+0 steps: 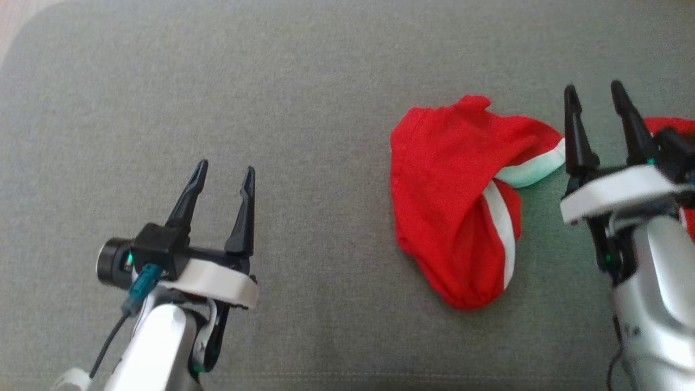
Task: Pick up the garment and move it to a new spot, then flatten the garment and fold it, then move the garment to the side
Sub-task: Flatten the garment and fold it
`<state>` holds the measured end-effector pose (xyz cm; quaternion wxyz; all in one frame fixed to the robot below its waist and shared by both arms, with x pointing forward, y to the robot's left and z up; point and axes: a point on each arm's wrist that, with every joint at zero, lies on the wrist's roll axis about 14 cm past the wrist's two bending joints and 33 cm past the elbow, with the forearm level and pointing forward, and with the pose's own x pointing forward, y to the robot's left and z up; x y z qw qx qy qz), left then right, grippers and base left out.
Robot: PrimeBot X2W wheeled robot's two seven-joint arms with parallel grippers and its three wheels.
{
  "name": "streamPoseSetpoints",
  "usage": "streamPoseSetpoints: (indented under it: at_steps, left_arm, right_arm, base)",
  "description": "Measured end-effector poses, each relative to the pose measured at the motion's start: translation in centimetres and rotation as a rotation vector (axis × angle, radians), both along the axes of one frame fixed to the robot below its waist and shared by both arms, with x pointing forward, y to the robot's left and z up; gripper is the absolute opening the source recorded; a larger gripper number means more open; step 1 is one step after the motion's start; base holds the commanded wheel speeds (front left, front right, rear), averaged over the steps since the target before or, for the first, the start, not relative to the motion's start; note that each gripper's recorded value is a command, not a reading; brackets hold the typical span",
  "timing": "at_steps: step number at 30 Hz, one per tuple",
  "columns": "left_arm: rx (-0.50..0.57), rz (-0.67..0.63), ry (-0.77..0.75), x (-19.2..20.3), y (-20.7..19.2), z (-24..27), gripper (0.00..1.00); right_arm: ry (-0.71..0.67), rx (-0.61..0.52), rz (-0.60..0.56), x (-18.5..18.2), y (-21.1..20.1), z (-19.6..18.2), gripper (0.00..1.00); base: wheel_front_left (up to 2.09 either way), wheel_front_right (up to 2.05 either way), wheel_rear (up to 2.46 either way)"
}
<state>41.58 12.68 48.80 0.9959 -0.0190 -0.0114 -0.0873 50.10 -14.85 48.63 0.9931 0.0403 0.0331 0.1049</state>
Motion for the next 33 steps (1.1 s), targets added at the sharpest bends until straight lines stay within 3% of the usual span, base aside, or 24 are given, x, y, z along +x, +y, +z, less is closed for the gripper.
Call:
streamPoseSetpoints:
  at_steps: [6, 17, 33]
  left_arm:
    - [0.002, -0.008, -0.016, -1.2, -0.3, 0.7, 1.0]
    - [0.017, -0.011, -0.018, -3.8, -0.3, 0.9, 1.0]
    - [0.027, -0.009, -0.009, -4.5, -0.2, 0.9, 1.0]
  right_arm:
    - [-0.078, -0.021, -0.011, -4.2, -0.6, 2.9, 1.0]
    - [-0.028, 0.003, -0.065, -11.1, -1.1, 3.3, 1.0]
    - [-0.007, 0.018, -0.055, -11.7, -0.4, 3.2, 1.0]
  base:
    - [0.0, 0.0, 0.0]
    - [0.0, 0.0, 0.0]
    - [0.0, 0.0, 0.0]
